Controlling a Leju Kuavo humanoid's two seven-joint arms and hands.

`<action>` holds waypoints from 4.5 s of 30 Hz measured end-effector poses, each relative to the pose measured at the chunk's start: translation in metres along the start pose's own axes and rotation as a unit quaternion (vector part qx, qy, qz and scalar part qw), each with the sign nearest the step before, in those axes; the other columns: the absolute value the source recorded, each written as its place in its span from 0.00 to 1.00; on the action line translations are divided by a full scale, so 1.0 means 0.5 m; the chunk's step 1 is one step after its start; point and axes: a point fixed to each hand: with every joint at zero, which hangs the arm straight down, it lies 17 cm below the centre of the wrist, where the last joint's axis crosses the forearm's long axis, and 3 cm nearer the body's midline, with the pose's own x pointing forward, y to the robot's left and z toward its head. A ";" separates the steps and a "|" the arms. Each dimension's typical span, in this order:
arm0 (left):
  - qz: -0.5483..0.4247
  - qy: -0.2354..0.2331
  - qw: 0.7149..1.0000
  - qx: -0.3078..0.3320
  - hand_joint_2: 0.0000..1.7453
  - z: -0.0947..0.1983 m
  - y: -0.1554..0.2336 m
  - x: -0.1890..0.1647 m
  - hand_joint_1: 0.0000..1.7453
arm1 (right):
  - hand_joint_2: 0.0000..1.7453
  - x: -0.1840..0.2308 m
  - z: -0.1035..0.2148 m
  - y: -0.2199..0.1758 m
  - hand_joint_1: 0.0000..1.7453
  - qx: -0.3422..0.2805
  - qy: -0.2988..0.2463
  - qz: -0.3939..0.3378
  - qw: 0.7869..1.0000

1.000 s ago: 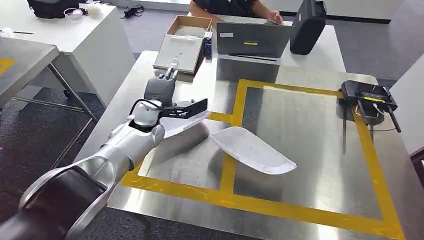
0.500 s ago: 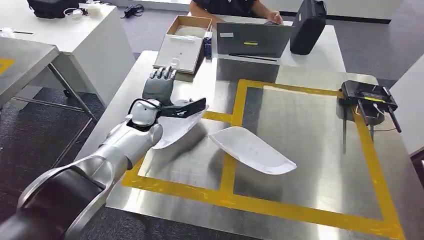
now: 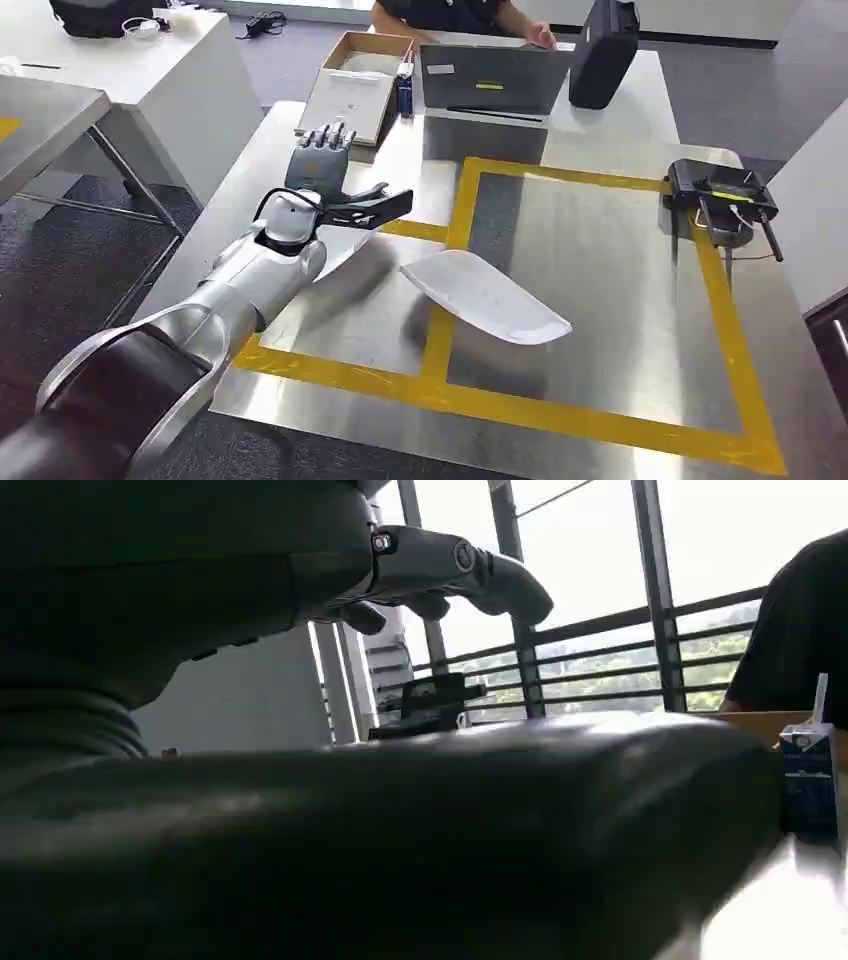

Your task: Take the parts from the cabinet and place them on the table.

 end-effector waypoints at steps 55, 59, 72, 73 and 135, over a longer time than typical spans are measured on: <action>-0.055 -0.001 0.998 0.021 0.00 -0.038 0.092 -0.044 0.00 | 0.00 0.109 0.014 0.002 0.00 -0.003 -0.064 -0.016 0.998; -0.053 -0.004 0.998 0.021 0.00 -0.038 0.093 -0.042 0.00 | 0.00 0.118 0.014 -0.004 0.00 -0.004 -0.066 -0.017 0.998; -0.007 -0.059 0.998 0.034 0.00 -0.036 0.106 0.047 0.00 | 0.00 0.170 0.017 -0.036 0.00 -0.003 -0.077 -0.014 0.997; -0.002 -0.062 0.998 0.033 0.00 -0.035 0.103 0.056 0.00 | 0.00 0.172 0.017 -0.038 0.00 -0.003 -0.077 -0.014 0.997; 0.503 0.443 0.545 -0.504 0.00 1.120 -0.856 0.230 0.00 | 0.00 0.063 0.010 0.012 0.00 0.014 -0.007 -0.092 0.996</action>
